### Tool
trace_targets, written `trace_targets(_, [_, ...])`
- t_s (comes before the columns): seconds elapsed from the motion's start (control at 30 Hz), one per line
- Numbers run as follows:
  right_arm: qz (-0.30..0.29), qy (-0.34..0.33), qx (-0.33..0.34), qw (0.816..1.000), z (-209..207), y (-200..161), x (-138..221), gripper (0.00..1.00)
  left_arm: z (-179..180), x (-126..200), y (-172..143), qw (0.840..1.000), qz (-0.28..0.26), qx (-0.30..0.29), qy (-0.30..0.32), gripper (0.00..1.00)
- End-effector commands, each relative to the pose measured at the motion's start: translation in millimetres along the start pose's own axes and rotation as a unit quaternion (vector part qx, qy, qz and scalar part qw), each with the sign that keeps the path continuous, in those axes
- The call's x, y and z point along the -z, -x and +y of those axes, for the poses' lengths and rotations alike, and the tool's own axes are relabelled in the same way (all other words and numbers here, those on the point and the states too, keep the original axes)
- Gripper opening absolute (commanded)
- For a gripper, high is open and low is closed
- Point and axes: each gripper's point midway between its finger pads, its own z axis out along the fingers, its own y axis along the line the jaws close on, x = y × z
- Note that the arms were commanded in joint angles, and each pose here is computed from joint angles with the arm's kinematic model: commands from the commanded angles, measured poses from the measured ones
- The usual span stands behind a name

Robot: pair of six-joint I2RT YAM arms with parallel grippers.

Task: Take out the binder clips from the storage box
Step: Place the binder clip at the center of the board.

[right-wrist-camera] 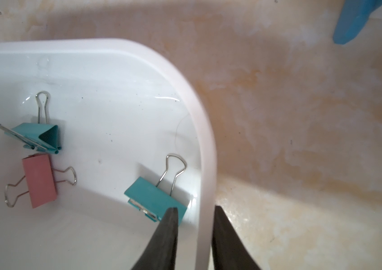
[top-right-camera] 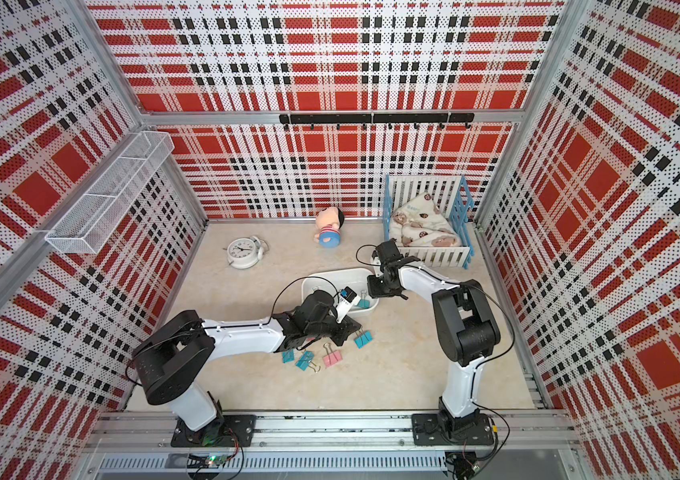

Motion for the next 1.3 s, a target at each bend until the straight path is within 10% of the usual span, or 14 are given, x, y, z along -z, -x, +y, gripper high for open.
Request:
trace_targets(0.0, [-0.008,0.003,-0.003,1.000,-1.9,3.5,3.2,0.31,-1.0,-4.7,10.6,1.000,-0.018,0.000,-0.016,0.00])
trace_targets(0.4, [-0.008,0.003,-0.003,1.000,-2.0,3.5,3.5,0.31,13.6,-8.7,4.1,1.000,-0.016,0.021,-0.015,0.00])
trace_targets(0.8, [-0.010,0.002,-0.002,1.000,-1.9,5.1,5.0,0.34,20.7,-0.6,7.6,0.999,-0.027,0.028,0.001,0.24])
trace_targets(1.27, [-0.011,0.003,-0.005,1.000,-2.0,5.6,3.9,0.35,42.2,57.5,63.6,0.992,-0.109,0.016,0.054,0.33])
